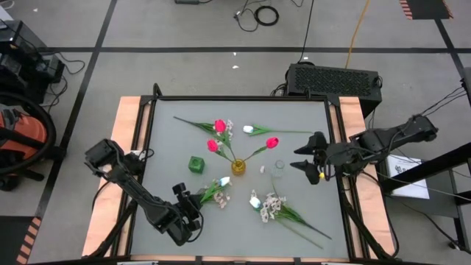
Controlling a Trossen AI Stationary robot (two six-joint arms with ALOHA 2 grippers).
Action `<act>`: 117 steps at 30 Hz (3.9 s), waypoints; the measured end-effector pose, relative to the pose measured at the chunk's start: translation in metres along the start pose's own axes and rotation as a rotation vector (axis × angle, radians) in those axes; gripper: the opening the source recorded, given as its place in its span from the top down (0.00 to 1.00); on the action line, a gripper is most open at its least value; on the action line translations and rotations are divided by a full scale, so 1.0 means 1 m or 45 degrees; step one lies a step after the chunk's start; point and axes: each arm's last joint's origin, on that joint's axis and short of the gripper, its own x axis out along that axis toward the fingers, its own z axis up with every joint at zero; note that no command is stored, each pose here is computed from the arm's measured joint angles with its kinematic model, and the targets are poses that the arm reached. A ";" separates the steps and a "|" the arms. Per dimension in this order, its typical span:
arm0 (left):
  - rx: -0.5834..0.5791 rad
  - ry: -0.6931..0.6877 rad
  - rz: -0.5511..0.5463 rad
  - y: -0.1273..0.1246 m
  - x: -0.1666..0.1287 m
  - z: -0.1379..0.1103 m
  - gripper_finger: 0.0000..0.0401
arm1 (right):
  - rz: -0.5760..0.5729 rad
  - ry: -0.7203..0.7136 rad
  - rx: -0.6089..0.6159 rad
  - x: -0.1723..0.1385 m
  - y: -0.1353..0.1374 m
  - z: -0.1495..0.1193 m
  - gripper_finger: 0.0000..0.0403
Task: Sort flowers into vase by color
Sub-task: Put the bottom left white flower into the green flower vase
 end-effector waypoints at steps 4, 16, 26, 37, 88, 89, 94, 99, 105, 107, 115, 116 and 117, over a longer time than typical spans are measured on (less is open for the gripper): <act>0.019 0.035 -0.010 -0.004 0.005 -0.004 0.52 | 0.013 0.013 -0.010 0.009 0.007 -0.001 0.35; 0.060 0.024 -0.037 -0.010 0.010 -0.005 0.86 | -0.032 0.013 0.042 0.020 0.014 -0.004 0.35; 0.071 -0.031 -0.038 0.007 -0.014 0.010 0.97 | 0.000 -0.008 0.033 0.018 0.020 -0.006 0.35; 0.104 -0.160 -0.233 0.027 -0.067 0.025 0.97 | 0.088 -0.053 0.000 0.012 0.031 -0.009 0.35; 0.196 -1.718 -0.760 0.035 -0.171 0.136 0.97 | 0.489 -0.613 -0.667 0.101 0.228 0.038 0.35; 0.181 -1.730 -0.763 0.032 -0.170 0.136 0.97 | 0.483 -0.601 -0.666 0.106 0.229 0.036 0.35; 0.118 -1.765 -0.752 0.023 -0.160 0.138 0.97 | 0.467 -0.580 -0.608 0.126 0.230 0.032 0.35; 0.109 -1.758 -0.715 0.020 -0.147 0.143 0.97 | 0.458 -0.567 -0.568 0.132 0.227 0.032 0.35; 0.123 -1.782 -0.722 0.015 -0.133 0.147 0.97 | 0.465 -0.618 -0.573 0.131 0.228 0.036 0.35; 0.128 -1.801 -0.733 0.015 -0.130 0.149 0.97 | 0.463 -0.627 -0.573 0.132 0.227 0.038 0.35; 0.143 -1.824 -0.738 0.018 -0.123 0.155 0.97 | 0.435 -0.632 -0.577 0.137 0.221 0.044 0.35; 0.153 -1.824 -0.742 0.018 -0.123 0.155 0.97 | 0.435 -0.632 -0.578 0.137 0.221 0.044 0.35; 0.161 -1.828 -0.748 0.018 -0.122 0.156 0.97 | 0.431 -0.633 -0.578 0.138 0.220 0.045 0.35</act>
